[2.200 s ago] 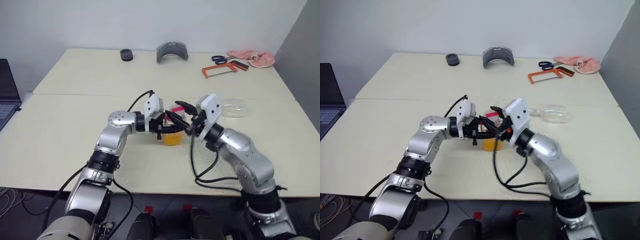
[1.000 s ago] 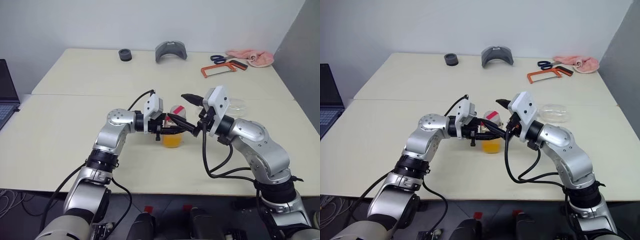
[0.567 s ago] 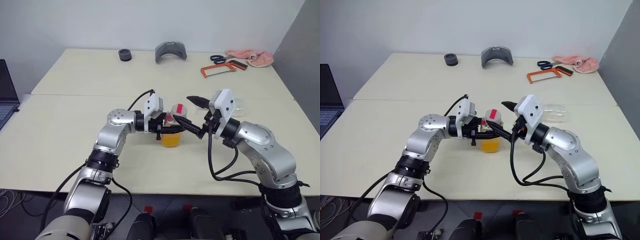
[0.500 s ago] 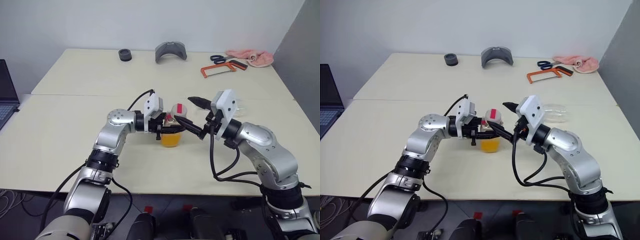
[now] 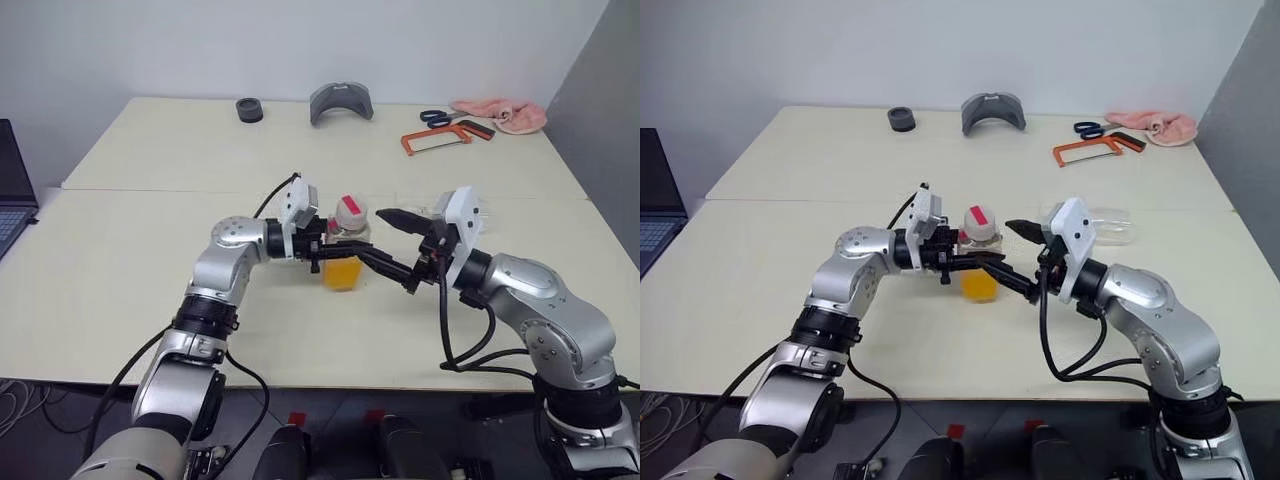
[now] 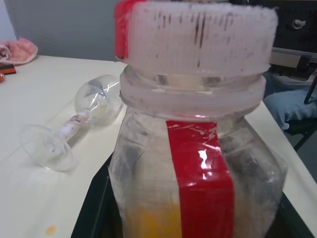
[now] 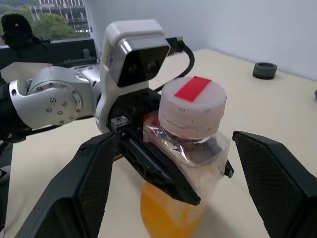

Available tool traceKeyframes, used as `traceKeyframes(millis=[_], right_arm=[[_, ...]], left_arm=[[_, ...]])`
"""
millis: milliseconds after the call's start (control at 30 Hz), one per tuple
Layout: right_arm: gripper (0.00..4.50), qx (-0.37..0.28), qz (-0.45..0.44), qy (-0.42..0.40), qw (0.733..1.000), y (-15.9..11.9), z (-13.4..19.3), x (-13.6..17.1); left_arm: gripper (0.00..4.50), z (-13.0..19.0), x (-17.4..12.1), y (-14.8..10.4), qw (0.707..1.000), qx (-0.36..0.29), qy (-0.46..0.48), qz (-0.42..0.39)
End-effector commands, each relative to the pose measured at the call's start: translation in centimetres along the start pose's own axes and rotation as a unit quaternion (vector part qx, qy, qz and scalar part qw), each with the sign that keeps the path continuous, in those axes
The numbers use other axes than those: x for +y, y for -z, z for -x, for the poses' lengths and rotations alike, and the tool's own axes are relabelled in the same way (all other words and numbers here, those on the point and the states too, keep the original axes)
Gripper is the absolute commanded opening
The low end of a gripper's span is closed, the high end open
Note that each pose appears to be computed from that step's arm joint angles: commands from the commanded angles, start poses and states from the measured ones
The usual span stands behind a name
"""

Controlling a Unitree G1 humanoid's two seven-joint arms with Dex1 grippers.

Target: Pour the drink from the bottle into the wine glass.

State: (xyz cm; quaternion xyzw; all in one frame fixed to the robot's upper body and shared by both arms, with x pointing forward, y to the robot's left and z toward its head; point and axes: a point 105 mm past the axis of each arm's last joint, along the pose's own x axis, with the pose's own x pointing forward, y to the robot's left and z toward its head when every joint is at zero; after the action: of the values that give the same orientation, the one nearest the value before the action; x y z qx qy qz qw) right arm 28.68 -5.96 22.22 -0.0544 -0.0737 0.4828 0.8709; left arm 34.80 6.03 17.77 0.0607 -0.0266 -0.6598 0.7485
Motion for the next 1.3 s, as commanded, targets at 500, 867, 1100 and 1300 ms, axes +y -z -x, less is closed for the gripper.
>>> traceKeyframes(millis=[500,867,1100,1300], right_arm=[[3.96,-0.030,0.067,0.051,0.996,-2.2,-2.7,-1.2],[3.96,-0.010,0.060,0.070,0.996,-1.5,-1.5,-2.2],[3.96,-0.005,0.058,0.074,0.996,-1.4,-1.1,-2.5],[3.96,0.000,0.059,0.072,0.996,-1.3,-0.9,-2.5]], left_arm=[[1.66,0.2,0.0,-1.6,0.999,-0.003,0.034,-0.018],[1.66,0.2,-0.1,-1.5,0.999,-0.004,0.030,-0.024],[1.66,0.2,-0.1,-1.5,0.999,-0.003,0.028,-0.025],[1.66,0.1,-0.1,-1.4,0.999,-0.003,0.027,-0.027]])
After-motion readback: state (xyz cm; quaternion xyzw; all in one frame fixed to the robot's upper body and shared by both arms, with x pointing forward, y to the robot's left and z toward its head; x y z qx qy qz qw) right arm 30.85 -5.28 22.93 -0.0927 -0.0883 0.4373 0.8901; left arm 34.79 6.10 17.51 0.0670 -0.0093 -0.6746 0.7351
